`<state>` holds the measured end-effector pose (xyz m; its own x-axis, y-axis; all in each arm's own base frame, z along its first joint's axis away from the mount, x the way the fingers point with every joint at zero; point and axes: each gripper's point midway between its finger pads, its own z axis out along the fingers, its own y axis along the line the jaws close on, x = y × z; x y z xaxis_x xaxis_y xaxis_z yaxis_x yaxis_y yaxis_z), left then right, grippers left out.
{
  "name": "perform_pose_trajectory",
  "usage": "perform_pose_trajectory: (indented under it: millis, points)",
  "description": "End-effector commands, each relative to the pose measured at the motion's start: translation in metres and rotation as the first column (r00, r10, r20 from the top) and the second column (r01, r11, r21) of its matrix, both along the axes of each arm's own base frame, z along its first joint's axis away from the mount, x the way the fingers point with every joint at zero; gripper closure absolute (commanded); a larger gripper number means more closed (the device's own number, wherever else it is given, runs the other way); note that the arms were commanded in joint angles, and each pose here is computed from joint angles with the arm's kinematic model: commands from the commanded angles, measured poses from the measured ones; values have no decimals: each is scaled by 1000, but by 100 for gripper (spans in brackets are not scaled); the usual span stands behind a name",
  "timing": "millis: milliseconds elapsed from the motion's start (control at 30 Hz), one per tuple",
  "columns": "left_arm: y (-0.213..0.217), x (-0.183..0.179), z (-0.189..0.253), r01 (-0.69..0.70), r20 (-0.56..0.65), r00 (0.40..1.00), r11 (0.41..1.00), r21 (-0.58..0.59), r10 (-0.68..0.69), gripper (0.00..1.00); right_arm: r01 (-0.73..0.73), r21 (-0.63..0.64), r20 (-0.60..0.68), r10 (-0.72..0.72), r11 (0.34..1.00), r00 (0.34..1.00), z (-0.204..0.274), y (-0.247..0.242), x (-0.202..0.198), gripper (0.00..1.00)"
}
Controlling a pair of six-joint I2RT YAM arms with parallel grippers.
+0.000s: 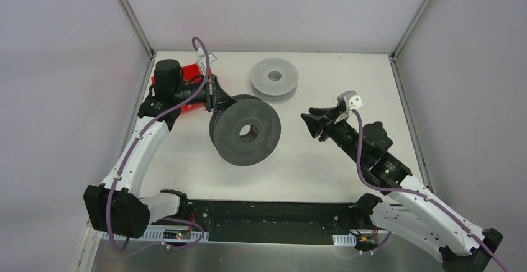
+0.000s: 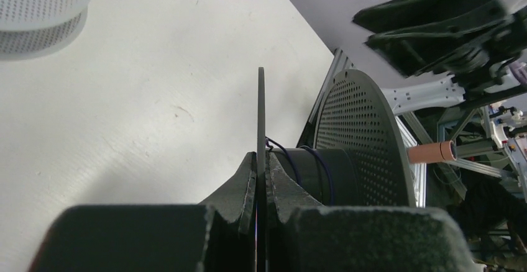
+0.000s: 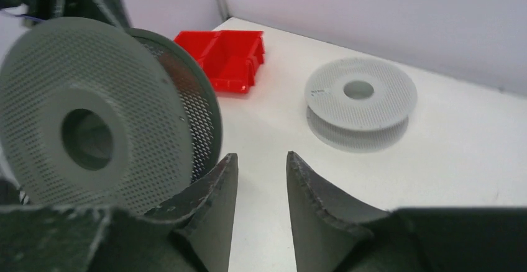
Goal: Wrap the cables
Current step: Wrap the cable around the cable reel.
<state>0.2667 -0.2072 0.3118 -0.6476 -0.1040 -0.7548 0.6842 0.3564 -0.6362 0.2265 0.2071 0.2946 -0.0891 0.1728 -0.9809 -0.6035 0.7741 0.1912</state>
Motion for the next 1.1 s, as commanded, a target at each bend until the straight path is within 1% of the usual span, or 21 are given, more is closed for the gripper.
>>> perform_pose_trajectory:
  millis: [0,33,100,267,333,433,467,633,767,867,1067]
  points:
    - [1,-19,3,60,36,997,997,47,-62,100,-258,-198,137,287,946,948,49,34,-24,62]
    - [1,-19,1,53,33,998,997,56,-54,100,-288,-241,126,324,927,937,49,41,-24,62]
    - [1,-19,-5,32,28,999,996,83,-35,100,-308,-257,120,346,916,930,61,50,-19,62]
    - [0,-18,-18,3,-11,1000,993,117,-2,100,-399,-166,130,421,902,898,94,88,-20,65]
    - [-1,-16,-21,-4,-24,1000,993,122,7,100,-424,-207,137,455,882,880,90,113,-23,65]
    - [-3,-14,-22,-18,-40,999,991,129,24,100,-396,-303,198,464,867,863,82,143,-25,64]
    - [-3,-13,-23,-24,-43,999,991,131,29,100,-401,-327,201,477,856,856,77,154,-26,64]
    - [-2,-11,-24,-45,-49,997,989,144,53,100,-446,-366,218,541,817,812,71,201,-38,64]
    - [0,-9,-27,-73,-67,994,986,152,84,100,-419,-387,257,533,821,806,68,232,-37,62]
    - [0,-8,-27,-85,-69,993,984,154,97,100,-362,-420,276,497,832,823,60,247,-29,62]
    - [1,-7,-26,-97,-66,992,983,158,109,100,-324,-454,309,488,830,816,53,264,-29,61]
